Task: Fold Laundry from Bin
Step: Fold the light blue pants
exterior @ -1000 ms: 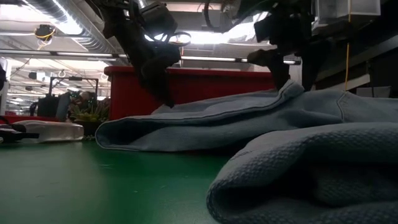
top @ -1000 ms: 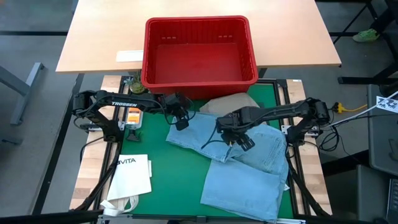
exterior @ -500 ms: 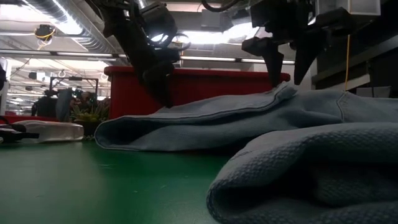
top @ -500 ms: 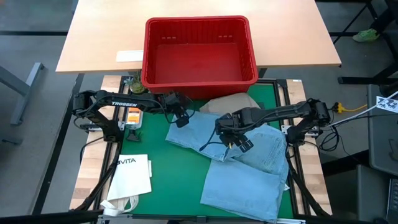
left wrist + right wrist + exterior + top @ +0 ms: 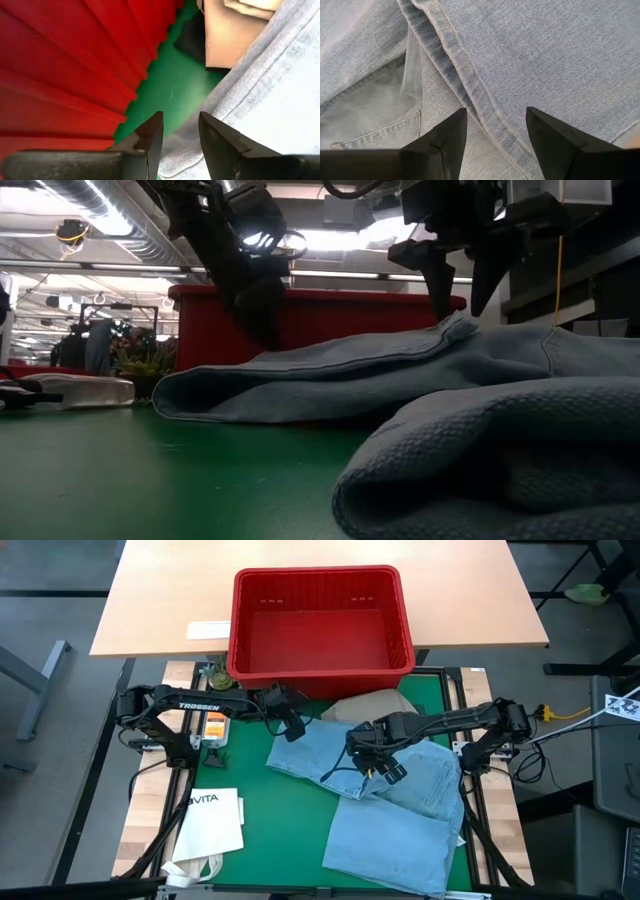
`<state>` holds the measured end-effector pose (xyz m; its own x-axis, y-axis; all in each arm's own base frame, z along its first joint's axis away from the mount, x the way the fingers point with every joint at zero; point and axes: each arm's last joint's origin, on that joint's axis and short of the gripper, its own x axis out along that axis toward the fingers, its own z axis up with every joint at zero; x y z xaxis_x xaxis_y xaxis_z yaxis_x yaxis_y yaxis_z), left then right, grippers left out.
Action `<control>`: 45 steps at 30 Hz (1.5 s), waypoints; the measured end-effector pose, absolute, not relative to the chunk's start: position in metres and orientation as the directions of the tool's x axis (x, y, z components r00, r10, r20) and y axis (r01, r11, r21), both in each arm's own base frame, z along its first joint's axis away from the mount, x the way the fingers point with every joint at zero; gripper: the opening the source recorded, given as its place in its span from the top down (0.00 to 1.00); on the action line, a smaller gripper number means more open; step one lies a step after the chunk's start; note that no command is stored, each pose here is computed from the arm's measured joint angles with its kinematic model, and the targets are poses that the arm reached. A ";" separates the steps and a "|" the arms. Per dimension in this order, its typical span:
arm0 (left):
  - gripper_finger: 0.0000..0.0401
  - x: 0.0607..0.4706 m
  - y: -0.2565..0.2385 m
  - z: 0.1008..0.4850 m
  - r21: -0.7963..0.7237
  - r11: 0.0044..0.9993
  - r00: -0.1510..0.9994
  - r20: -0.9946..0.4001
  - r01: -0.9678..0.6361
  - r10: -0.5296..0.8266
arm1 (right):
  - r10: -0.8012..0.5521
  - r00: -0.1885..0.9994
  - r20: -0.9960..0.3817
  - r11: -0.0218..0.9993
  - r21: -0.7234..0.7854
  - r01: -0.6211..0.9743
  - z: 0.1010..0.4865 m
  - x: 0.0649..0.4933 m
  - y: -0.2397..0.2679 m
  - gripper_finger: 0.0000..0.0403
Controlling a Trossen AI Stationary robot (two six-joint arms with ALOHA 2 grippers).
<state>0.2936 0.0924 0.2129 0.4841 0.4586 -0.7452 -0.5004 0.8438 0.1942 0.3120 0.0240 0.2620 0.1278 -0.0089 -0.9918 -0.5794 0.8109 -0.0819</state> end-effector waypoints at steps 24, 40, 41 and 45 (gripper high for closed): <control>0.82 0.310 0.031 0.227 -0.101 0.974 0.641 -0.766 -0.204 0.055 | 0.053 0.157 -0.986 0.809 -0.050 -0.586 0.263 0.315 0.026 0.49; 0.87 0.287 -0.021 0.203 -0.072 0.936 0.440 -0.893 -0.345 0.094 | 0.139 0.467 -0.873 0.742 -0.221 -0.633 0.259 0.340 0.067 0.49; 0.87 0.285 -0.022 0.199 -0.060 0.930 0.430 -0.896 -0.363 0.110 | 0.130 0.470 -0.873 0.738 -0.231 -0.634 0.255 0.339 0.070 0.49; 0.89 0.272 -0.025 0.180 0.001 0.894 0.379 -0.905 -0.448 0.191 | 0.093 0.462 -0.882 0.728 -0.257 -0.636 0.236 0.334 0.075 0.49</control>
<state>0.2725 -0.0247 0.1804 0.3791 0.1915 -0.9053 -0.4481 0.8940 0.0014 0.3342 0.0749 0.2359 0.4620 0.0927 -0.8820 -0.6359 0.7279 -0.2565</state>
